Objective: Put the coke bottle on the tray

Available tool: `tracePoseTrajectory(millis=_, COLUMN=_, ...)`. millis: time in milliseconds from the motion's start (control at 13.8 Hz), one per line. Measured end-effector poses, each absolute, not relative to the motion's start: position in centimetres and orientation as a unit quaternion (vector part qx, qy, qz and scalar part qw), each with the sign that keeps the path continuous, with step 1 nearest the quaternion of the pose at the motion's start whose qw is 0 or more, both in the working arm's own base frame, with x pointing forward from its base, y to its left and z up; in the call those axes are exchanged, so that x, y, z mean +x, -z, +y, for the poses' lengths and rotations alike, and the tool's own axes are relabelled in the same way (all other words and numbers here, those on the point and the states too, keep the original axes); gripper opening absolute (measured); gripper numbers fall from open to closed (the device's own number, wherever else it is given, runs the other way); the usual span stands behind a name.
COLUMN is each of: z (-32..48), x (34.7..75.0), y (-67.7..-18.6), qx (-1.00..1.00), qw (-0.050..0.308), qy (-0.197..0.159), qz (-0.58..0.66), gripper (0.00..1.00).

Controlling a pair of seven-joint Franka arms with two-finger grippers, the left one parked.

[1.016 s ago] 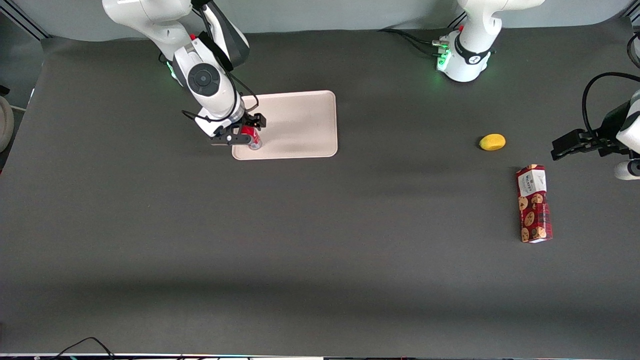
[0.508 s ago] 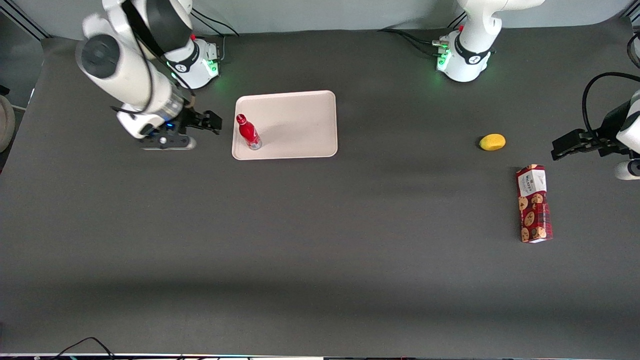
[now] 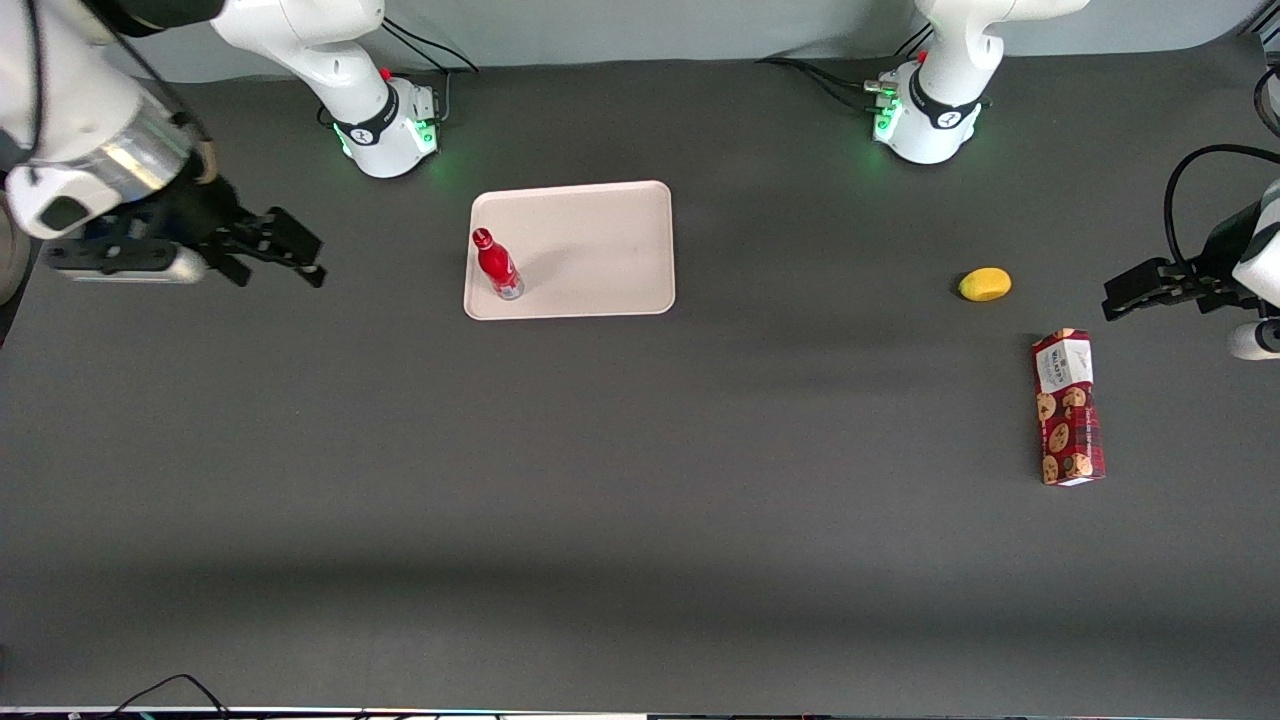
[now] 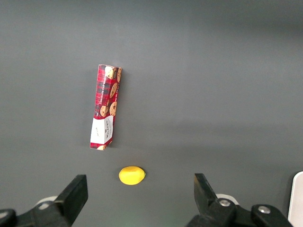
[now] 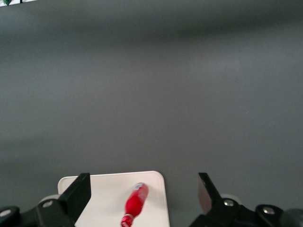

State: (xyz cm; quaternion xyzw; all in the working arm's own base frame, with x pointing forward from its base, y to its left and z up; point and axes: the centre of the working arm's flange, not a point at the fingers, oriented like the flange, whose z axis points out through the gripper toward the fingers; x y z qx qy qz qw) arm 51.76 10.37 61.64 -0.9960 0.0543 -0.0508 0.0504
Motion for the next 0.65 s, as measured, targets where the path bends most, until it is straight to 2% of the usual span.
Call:
tracePoseTrajectory(millis=363, z=4.4, x=52.4, y=-60.9, qx=-0.999, qw=0.004, qy=0.033, qz=0.039, gripper=1.0)
tracePoseTrajectory(millis=653, z=2.5, x=52.8, y=-60.6, qx=-0.999, qw=0.001, qy=0.027, qz=0.041, gripper=1.0)
